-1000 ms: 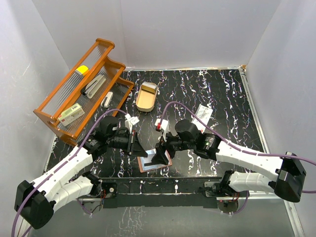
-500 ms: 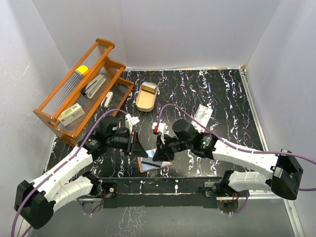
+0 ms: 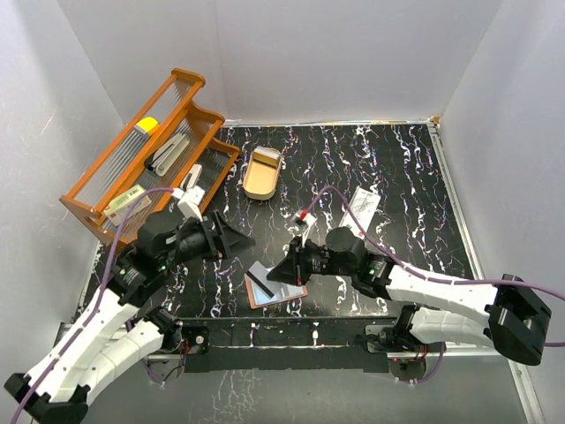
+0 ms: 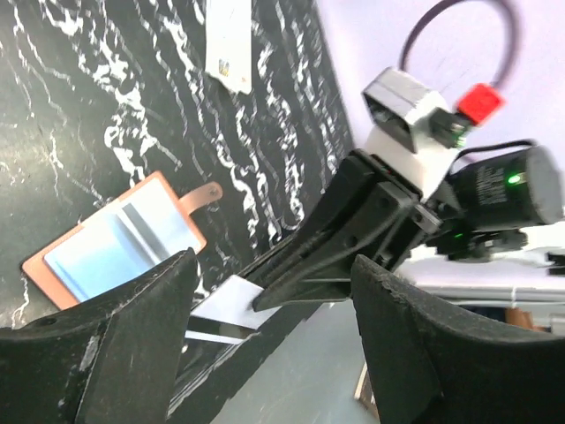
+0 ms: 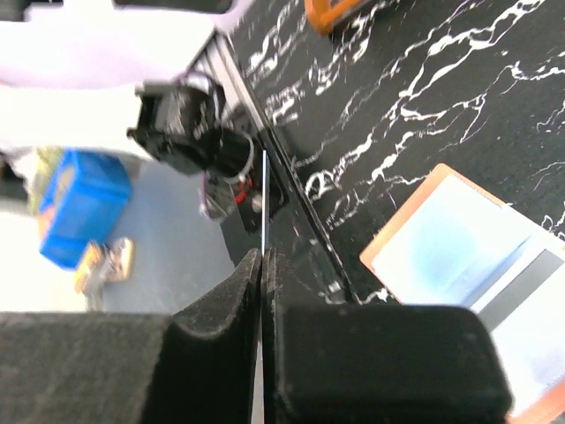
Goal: Put the credit cards into the card holder
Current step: Pick up the credit card from the card holder.
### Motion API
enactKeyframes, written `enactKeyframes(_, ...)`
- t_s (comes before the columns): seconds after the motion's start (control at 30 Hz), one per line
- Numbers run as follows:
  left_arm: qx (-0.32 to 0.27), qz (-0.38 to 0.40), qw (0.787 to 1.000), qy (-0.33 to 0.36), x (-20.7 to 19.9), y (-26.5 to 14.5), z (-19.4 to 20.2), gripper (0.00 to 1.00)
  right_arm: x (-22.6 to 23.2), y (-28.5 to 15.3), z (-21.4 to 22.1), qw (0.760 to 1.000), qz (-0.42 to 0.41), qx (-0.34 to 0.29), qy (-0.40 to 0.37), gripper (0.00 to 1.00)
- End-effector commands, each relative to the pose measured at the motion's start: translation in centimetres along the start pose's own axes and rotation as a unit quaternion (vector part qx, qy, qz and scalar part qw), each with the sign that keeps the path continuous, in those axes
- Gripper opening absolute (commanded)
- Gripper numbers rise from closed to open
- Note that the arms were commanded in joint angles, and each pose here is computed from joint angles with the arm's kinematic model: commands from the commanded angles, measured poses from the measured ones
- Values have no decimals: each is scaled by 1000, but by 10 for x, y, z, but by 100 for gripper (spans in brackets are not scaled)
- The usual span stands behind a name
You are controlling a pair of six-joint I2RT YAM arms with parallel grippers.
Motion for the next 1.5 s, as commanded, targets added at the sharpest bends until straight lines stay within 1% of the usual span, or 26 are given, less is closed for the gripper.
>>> enactKeyframes(0.0,-80,16,996,-37,-17,-18,-17,69,20,-9,-47,978,-16,-169,118,0)
enactKeyframes(0.07,-84,43,994,-55,-20,-20,-14,67,22,-15,-54,962,-31,-215,168,0)
enactKeyframes(0.17,-75,66,992,-74,-20,-18,-9,64,22,-18,-64,952,-24,-240,187,0)
enactKeyframes(0.23,-64,83,991,-86,-19,-14,-4,59,22,-21,-70,945,-22,-259,196,0)
enactKeyframes(0.33,-58,97,988,-102,-18,-8,-2,50,23,-25,-76,936,-24,-285,205,0)
enactKeyframes(0.4,-52,106,986,-114,-16,-4,0,47,21,-24,-78,933,-22,-292,207,0)
enactKeyframes(0.53,-47,112,985,-124,-13,4,1,48,18,-20,-80,931,-19,-297,211,0)
enactKeyframes(0.57,-47,116,984,-124,-13,5,2,46,18,-19,-80,930,-20,-298,213,0)
enactKeyframes(0.6,-45,120,984,-125,-13,6,1,43,18,-19,-80,930,-21,-299,214,0)
enactKeyframes(0.83,-46,140,980,-133,-14,10,1,2,11,-15,-74,930,-4,-292,223,0)
enactKeyframes(0.87,-46,140,980,-133,-13,11,2,0,10,-14,-72,931,-1,-288,225,0)
enactKeyframes(0.93,-45,139,981,-129,-11,12,3,0,8,-13,-69,933,2,-281,225,0)
enactKeyframes(1.0,-43,136,982,-125,-9,13,4,0,6,-12,-64,935,6,-273,224,4)
enactKeyframes(1.07,-41,132,983,-122,-6,14,6,0,5,-10,-60,940,10,-261,220,13)
enactKeyframes(1.13,-40,116,985,-120,-1,16,8,0,1,-10,-55,945,31,-246,211,21)
enactKeyframes(1.27,-37,77,990,-115,12,15,14,0,-20,-20,-38,948,129,-217,195,33)
enactKeyframes(1.3,-37,67,990,-115,15,15,15,0,-23,-24,-38,947,145,-218,185,35)
enactKeyframes(1.4,-28,35,992,-117,28,16,22,0,-38,-37,-22,944,216,-187,162,43)
enactKeyframes(1.47,-17,23,992,-124,37,19,29,0,-45,-43,-13,942,248,-170,147,46)
Point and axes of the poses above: each gripper's point midway between its finger pads, its own y axis out along the fingers, its own x axis along the line the jaws close on, z = x × y, the point moved 6 cm from there along -y, back along the fingers, and after that the axes turned 5 degrees about -y, right-handed, at the moved point
